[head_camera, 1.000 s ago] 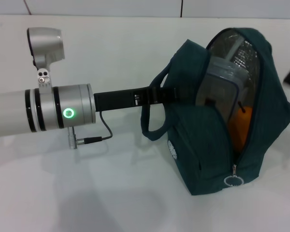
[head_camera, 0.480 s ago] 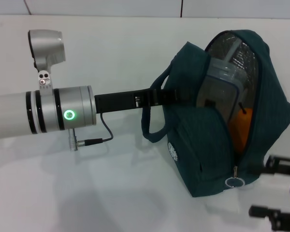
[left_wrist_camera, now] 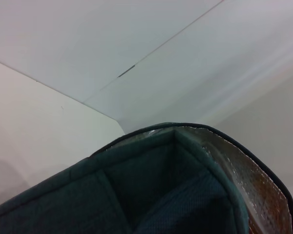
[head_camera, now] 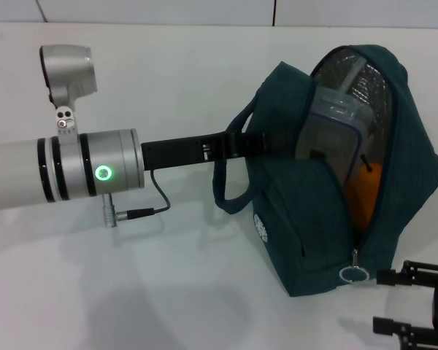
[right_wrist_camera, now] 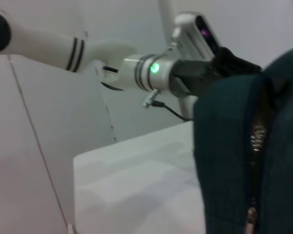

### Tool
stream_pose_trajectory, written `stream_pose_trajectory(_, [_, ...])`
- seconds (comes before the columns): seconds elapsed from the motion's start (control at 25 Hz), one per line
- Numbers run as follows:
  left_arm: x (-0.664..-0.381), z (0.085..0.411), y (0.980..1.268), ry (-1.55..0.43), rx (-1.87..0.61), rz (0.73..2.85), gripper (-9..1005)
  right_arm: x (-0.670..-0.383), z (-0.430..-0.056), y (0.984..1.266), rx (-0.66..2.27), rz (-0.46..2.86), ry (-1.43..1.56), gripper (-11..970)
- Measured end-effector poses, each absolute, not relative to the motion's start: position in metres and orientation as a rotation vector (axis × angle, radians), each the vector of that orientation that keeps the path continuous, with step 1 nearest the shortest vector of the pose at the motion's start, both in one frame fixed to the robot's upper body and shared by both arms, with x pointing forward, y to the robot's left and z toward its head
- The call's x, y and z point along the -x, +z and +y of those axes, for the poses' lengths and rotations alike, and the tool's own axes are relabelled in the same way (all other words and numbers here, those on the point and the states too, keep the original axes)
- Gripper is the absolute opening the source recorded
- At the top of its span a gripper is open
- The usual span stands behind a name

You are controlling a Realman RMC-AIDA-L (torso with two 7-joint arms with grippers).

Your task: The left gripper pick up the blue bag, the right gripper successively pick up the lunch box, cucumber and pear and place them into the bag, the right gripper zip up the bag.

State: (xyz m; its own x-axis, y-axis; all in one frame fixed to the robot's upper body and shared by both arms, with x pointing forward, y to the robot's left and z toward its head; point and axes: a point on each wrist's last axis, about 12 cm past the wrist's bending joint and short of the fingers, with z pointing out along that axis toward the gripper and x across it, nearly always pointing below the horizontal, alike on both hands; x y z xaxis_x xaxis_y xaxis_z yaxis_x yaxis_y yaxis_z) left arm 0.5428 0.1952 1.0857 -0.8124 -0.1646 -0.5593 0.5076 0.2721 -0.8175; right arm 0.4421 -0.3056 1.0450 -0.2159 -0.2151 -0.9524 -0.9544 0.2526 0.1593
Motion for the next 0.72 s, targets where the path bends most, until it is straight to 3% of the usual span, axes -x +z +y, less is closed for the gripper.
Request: stream_pose_trajectory(0.72, [-0.543,0.196,1.086,-1.583,-0.307,1.993,54,-0.462,-0.282,1.038,1.095,1.647,1.061,663])
